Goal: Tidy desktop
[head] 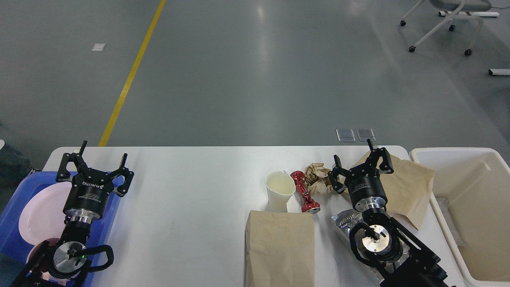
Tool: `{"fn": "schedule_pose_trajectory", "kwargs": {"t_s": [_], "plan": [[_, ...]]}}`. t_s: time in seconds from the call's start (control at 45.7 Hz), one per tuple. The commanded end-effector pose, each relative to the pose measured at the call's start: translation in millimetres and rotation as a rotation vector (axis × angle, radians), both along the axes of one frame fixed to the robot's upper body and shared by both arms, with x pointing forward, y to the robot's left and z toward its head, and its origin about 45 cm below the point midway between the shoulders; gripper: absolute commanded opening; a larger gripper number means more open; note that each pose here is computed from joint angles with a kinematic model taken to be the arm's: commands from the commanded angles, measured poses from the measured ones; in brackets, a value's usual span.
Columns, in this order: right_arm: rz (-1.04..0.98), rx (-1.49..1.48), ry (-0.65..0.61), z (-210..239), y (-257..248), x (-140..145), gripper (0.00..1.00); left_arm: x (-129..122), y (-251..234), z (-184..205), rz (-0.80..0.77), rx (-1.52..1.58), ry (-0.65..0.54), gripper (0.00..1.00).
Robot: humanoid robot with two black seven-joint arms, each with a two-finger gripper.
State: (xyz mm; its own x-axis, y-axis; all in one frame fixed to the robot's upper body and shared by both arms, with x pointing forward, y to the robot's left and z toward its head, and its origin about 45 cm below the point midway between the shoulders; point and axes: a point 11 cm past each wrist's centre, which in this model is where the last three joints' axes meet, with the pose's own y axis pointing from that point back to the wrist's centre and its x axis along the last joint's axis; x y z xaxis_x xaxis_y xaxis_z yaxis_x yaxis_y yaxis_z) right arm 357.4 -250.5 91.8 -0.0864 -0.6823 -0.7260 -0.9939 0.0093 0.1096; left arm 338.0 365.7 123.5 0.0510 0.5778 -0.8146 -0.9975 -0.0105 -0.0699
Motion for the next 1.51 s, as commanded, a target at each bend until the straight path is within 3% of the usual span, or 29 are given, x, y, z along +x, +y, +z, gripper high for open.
{"fn": "schedule_pose_trajectory", "kwargs": {"t_s": [0.0,1.093,1.334,1.487], "plan": [[0.000,0.001,0.000,-0.1,0.1,-0.4,1.00,-0.7,0.1,-0.4,0.000,-0.002,-0.004,0.96],[0.002,-0.003,-0.007,1.1,0.7,0.0,1.00,-1.3,0.0,-0.4,-0.001,-0.003,-0.007,0.96],[-0.085,0.008,-0.125,47.0,-40.1,30.2,1.00,-1.3,0.0,-0.4,-0.001,-0.003,-0.007,0.96],[-0.136,0.034,-0.135,54.9,-53.2,36.0,1.00,-1.3,0.0,-0.4,-0.001,-0.003,-0.007,0.96]]}}
